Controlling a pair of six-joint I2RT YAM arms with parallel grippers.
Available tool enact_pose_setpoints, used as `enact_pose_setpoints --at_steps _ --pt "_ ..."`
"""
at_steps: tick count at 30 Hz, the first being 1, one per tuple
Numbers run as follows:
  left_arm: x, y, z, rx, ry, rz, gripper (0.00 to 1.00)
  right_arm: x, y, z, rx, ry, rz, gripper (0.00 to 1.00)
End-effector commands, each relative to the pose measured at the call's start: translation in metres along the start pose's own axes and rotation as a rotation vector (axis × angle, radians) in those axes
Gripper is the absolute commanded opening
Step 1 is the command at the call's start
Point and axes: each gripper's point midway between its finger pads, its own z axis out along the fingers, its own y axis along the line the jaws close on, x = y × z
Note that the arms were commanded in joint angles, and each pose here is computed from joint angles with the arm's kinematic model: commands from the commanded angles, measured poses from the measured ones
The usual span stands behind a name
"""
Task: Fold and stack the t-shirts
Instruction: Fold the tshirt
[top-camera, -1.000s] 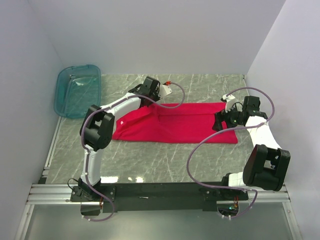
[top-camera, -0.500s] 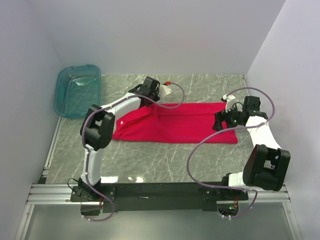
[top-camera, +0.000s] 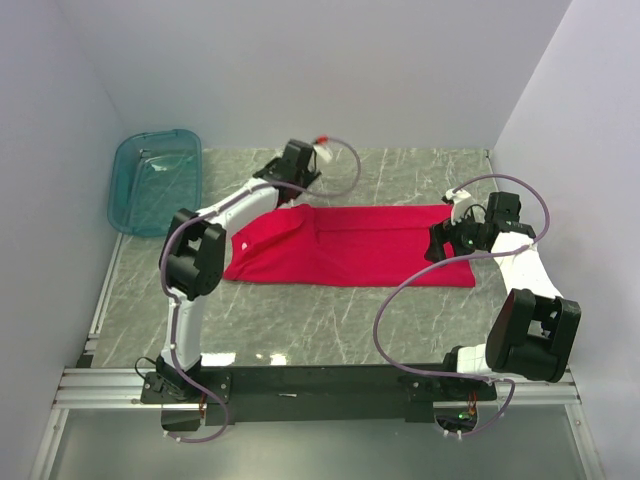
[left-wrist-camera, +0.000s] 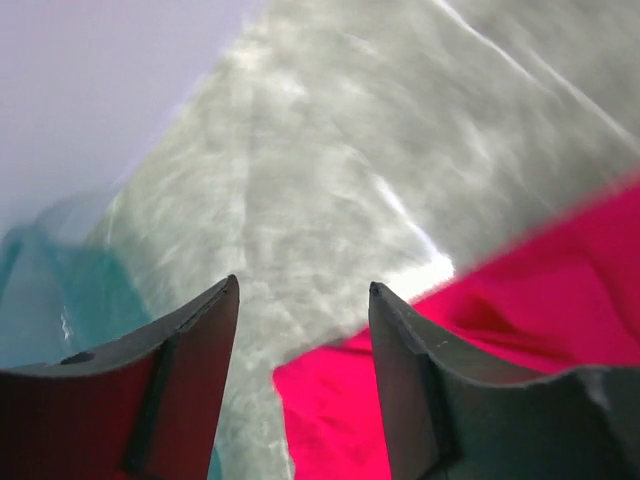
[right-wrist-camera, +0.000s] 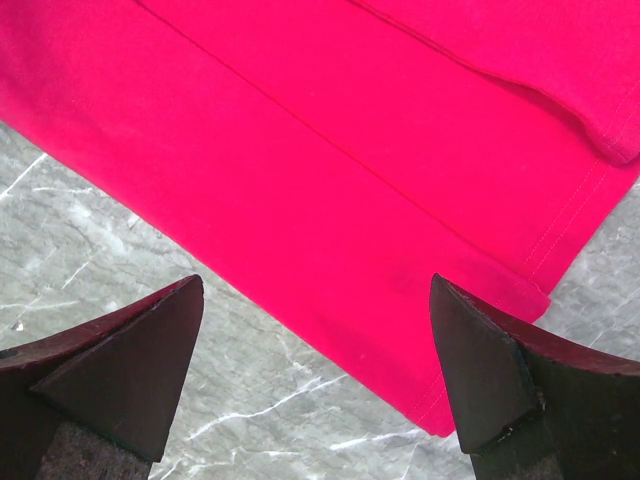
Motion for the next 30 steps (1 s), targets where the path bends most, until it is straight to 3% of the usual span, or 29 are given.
enact_pose_setpoints --at_steps 1,2,4,7,12,14,19,24,30 --pt "-0.031 0.078 -0.031 -0.182 -0.051 -0.334 0.6 -0.006 0.001 -0.006 -0.001 -0.028 -0.009 1.0" --pt "-0.035 0.082 -0.045 -0.141 -0.075 -0.376 0.59 -0.006 0.001 -0.006 -0.002 -0.029 -0.009 1.0" --pt "-0.044 0.049 -0.06 0.075 -0.134 -0.427 0.57 -0.005 0.001 -0.006 -0.001 -0.03 -0.009 1.0" --pt "-0.022 -0.005 -0.084 0.305 -0.141 -0.406 0.55 -0.006 0.002 -0.006 -0.008 -0.031 -0.007 1.0" --pt "0.032 -0.069 -0.085 0.512 0.011 -0.297 0.5 -0.005 0.002 -0.005 -0.015 -0.03 -0.002 1.0" --pt "0.036 -0.086 -0.088 0.595 0.019 -0.291 0.54 -0.005 0.003 -0.005 -0.014 -0.028 -0.001 1.0" --pt "0.041 -0.103 -0.08 0.617 0.031 -0.268 0.55 -0.003 0.003 -0.005 -0.01 -0.027 0.0 1.0" --pt "0.055 -0.105 -0.054 0.446 0.123 -0.223 0.55 -0.004 0.003 -0.005 -0.014 -0.026 0.005 1.0" --pt "0.065 -0.097 -0.037 0.309 0.187 -0.179 0.44 -0.003 0.003 -0.006 -0.012 -0.025 0.007 1.0"
